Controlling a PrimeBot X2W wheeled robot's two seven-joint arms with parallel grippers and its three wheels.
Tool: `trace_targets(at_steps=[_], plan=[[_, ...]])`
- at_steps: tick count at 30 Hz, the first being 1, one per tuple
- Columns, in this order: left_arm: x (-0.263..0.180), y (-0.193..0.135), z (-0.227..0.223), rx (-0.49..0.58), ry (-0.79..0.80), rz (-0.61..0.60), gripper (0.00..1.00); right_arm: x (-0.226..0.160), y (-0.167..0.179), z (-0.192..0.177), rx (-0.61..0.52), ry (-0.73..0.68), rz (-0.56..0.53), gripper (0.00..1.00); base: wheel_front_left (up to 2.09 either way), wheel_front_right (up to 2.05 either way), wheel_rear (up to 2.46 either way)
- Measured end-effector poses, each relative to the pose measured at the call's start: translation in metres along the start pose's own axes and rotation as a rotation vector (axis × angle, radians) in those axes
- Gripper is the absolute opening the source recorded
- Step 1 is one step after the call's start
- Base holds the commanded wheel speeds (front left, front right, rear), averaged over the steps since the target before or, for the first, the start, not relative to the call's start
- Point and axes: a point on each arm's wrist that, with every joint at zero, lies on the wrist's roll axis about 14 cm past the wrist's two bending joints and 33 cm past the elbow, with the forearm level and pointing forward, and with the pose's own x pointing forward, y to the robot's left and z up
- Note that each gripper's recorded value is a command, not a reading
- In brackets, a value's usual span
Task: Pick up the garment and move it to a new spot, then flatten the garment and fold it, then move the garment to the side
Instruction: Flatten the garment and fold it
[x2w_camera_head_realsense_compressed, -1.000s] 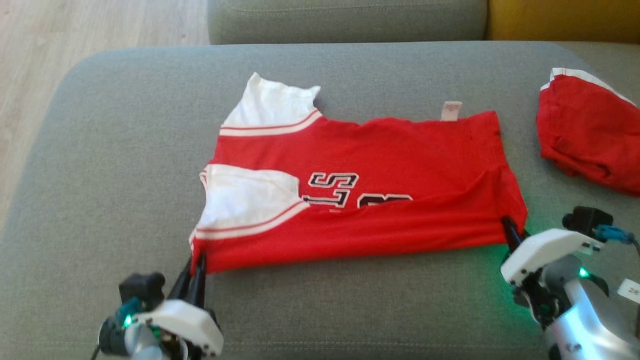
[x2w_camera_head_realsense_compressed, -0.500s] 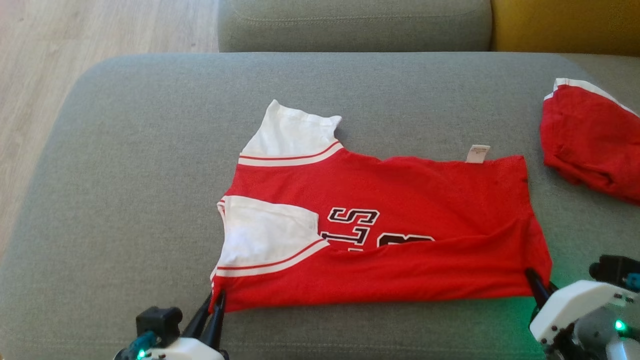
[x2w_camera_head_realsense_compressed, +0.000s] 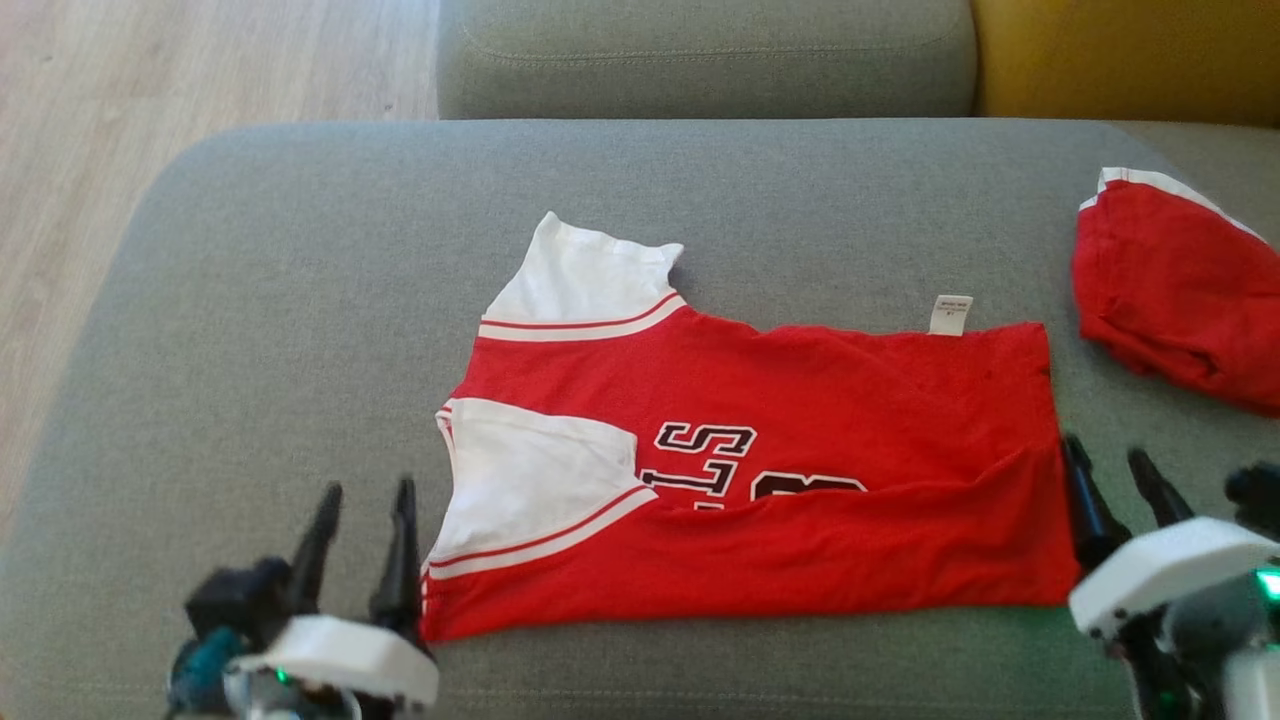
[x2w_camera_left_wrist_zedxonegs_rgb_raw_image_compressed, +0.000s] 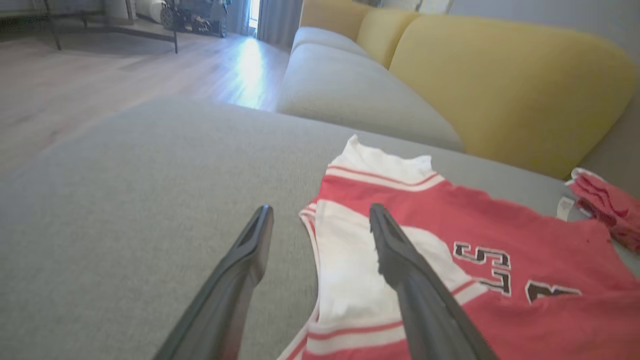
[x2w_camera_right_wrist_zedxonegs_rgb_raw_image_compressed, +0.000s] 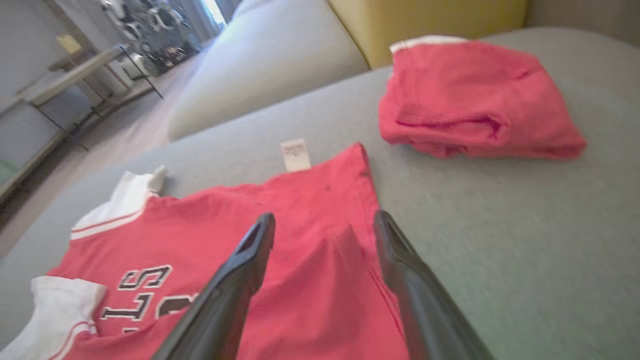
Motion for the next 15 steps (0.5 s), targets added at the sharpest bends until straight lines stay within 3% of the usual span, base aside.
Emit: trace_targets(at_steps=[8, 15], plan=[[0.02, -0.007, 0.058, -0.044, -0.189, 0.003, 1.0, 0.002, 0.035, 0.041, -0.148, -0.253, 0.074, 1.0, 0.0, 0.0, 0.0], [0.025, -0.013, 0.057, -0.046, -0.183, -0.015, 1.0, 0.007, 0.047, 0.036, -0.143, -0.285, 0.115, 1.0, 0.0, 0.0, 0.0]])
